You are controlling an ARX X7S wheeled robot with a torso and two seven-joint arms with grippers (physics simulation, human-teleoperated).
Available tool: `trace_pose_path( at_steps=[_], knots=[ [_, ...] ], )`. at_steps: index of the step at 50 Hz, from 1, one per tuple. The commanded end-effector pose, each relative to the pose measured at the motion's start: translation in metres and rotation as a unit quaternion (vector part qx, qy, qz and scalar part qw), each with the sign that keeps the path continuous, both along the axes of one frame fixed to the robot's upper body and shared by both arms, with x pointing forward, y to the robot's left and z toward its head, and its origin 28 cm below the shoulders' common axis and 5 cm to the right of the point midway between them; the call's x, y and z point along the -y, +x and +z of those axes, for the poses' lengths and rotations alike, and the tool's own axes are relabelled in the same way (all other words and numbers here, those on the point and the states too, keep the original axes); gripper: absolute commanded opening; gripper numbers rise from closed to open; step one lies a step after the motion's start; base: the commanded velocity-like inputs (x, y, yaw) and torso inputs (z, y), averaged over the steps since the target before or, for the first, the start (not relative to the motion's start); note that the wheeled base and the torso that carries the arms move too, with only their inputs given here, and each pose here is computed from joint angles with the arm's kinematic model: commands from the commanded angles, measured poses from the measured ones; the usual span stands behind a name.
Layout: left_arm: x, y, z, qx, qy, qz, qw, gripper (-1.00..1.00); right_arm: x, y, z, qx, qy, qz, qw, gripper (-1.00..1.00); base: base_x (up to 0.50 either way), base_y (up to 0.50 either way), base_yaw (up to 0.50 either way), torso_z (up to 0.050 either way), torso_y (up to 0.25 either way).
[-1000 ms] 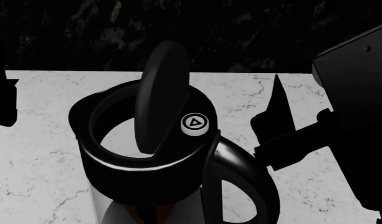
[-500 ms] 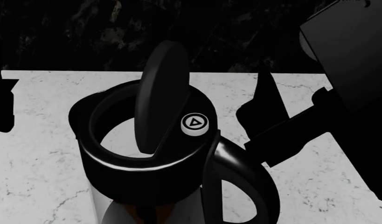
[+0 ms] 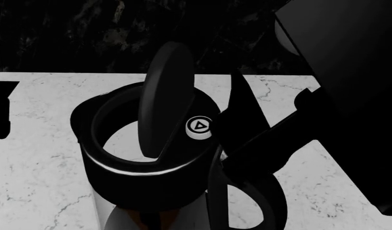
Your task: Close the lid of the electric kettle.
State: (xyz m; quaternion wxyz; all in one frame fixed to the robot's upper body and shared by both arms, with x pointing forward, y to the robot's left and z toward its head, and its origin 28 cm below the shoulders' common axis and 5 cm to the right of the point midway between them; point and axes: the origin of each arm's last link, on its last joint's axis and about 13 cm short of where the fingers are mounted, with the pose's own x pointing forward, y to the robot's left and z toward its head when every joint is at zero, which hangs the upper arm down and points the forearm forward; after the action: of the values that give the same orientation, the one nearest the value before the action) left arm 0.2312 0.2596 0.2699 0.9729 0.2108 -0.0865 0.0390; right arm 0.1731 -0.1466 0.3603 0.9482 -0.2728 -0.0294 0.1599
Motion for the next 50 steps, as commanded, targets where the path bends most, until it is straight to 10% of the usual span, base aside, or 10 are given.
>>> trace_pose_path(
  at_steps=[1, 50],
  knots=[
    [0.001, -0.001, 0.0, 0.008, -0.008, -0.02, 1.0, 1.0, -0.009, -0.007, 0.011, -0.006, 0.005, 0.045, 0.999, 1.0, 0.0, 0.0, 0.0, 0.0, 0.0],
    [-0.004, -0.007, -0.006, 0.013, -0.001, -0.003, 1.0, 1.0, -0.03, 0.039, 0.002, -0.071, 0.045, 0.105, 0.991, 1.0, 0.0, 0.0, 0.0, 0.0, 0.0]
  ],
)
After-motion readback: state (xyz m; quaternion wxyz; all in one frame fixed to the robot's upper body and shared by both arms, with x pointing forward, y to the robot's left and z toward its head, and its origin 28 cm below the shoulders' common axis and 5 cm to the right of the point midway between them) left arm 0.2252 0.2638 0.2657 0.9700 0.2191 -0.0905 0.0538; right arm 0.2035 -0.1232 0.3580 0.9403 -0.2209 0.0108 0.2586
